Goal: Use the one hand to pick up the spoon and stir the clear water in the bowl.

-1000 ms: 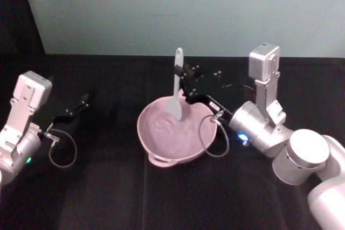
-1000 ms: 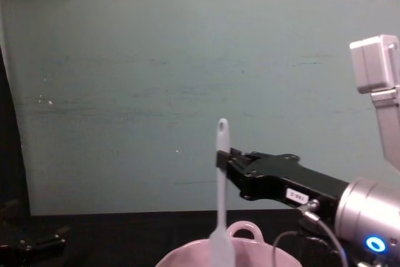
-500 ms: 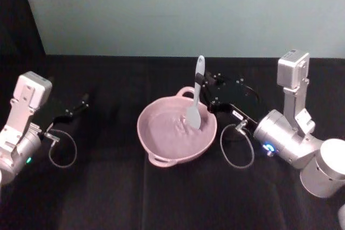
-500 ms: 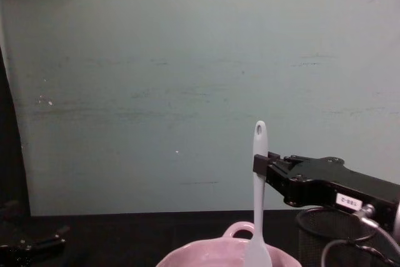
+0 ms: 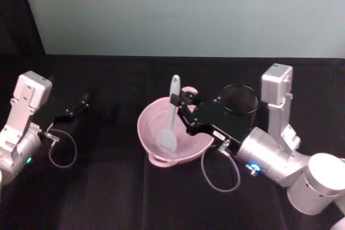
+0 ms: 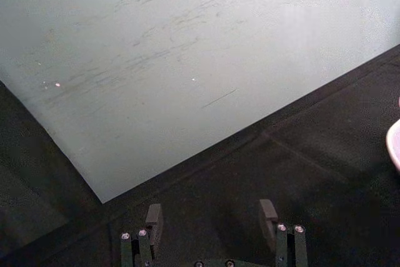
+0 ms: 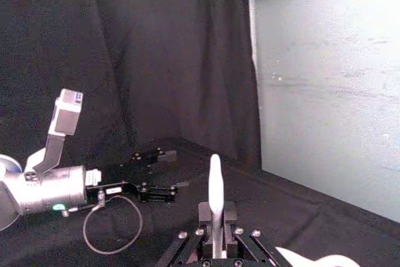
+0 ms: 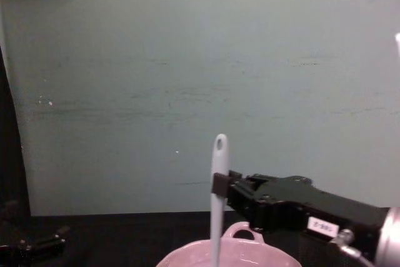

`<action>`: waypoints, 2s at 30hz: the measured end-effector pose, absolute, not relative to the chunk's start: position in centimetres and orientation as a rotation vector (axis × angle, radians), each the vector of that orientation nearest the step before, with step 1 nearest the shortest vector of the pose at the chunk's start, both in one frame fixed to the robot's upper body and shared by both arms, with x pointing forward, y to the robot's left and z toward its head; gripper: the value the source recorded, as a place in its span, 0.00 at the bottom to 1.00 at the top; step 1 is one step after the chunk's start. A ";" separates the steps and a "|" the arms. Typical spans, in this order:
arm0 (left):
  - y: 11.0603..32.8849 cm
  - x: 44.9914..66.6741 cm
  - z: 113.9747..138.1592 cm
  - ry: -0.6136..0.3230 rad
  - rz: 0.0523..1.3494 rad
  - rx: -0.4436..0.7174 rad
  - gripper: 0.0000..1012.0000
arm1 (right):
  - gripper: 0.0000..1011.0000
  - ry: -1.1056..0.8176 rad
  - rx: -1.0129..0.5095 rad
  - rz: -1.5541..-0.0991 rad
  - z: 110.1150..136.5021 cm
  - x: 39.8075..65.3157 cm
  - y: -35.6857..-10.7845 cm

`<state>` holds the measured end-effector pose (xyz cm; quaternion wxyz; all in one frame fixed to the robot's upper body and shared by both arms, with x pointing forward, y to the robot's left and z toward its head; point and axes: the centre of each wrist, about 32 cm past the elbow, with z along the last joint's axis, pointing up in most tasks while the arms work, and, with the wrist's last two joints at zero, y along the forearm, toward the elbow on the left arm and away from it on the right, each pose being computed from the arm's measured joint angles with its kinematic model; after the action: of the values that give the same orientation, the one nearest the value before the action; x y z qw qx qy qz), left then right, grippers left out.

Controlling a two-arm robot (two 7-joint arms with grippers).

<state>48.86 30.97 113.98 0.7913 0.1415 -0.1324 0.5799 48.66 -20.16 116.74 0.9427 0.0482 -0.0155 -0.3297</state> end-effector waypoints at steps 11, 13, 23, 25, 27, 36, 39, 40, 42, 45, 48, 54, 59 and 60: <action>31.0 48.9 114.0 -0.285 1.248 0.304 1.00 | 0.11 -0.083 0.112 -0.667 116.2 51.4 -17.5; 31.0 48.9 114.0 -0.285 1.248 0.304 1.00 | 0.11 -0.094 0.118 -0.673 116.1 51.8 -17.3; 31.0 48.9 114.0 -0.285 1.248 0.304 1.00 | 0.11 -0.158 0.115 -0.763 116.2 53.3 -18.4; 31.0 48.9 114.0 -0.285 1.248 0.304 1.00 | 0.11 -0.165 0.108 -0.778 116.2 53.2 -19.2; 31.0 48.9 114.0 -0.285 1.248 0.304 1.00 | 0.11 -0.166 0.102 -0.785 116.3 53.1 -19.7; 31.0 48.9 114.0 -0.285 1.248 0.304 1.00 | 0.11 -0.121 0.071 -0.773 117.1 50.8 -21.9; 31.0 48.9 114.0 -0.285 1.248 0.304 1.00 | 0.11 -0.084 0.072 -0.748 117.2 49.8 -22.0; 31.0 48.9 114.0 -0.285 1.248 0.304 1.00 | 0.11 -0.065 0.073 -0.733 117.1 49.3 -21.9; 31.0 48.9 114.0 -0.285 1.248 0.304 1.00 | 0.11 -0.050 0.077 -0.717 117.1 48.9 -21.7; 31.0 48.9 114.0 -0.285 1.248 0.304 1.00 | 0.11 -0.026 0.084 -0.689 117.0 48.5 -21.1; 31.0 48.9 114.0 -0.285 1.248 0.304 1.00 | 0.11 -0.024 0.099 -0.665 116.9 48.3 -20.2; 31.0 48.9 114.0 -0.285 1.248 0.304 1.00 | 0.11 -0.048 0.124 -0.649 116.7 49.5 -18.5; 31.0 48.9 114.0 -0.285 1.248 0.305 1.00 | 0.11 -0.079 0.123 -0.675 116.5 51.0 -17.7; 31.0 48.9 114.0 -0.285 1.248 0.304 1.00 | 0.11 -0.085 0.120 -0.685 116.4 51.3 -17.7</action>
<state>48.86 30.97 113.98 0.7913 0.1415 -0.1325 0.5799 51.28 -17.69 116.37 0.9393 0.0589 -0.0417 -0.3353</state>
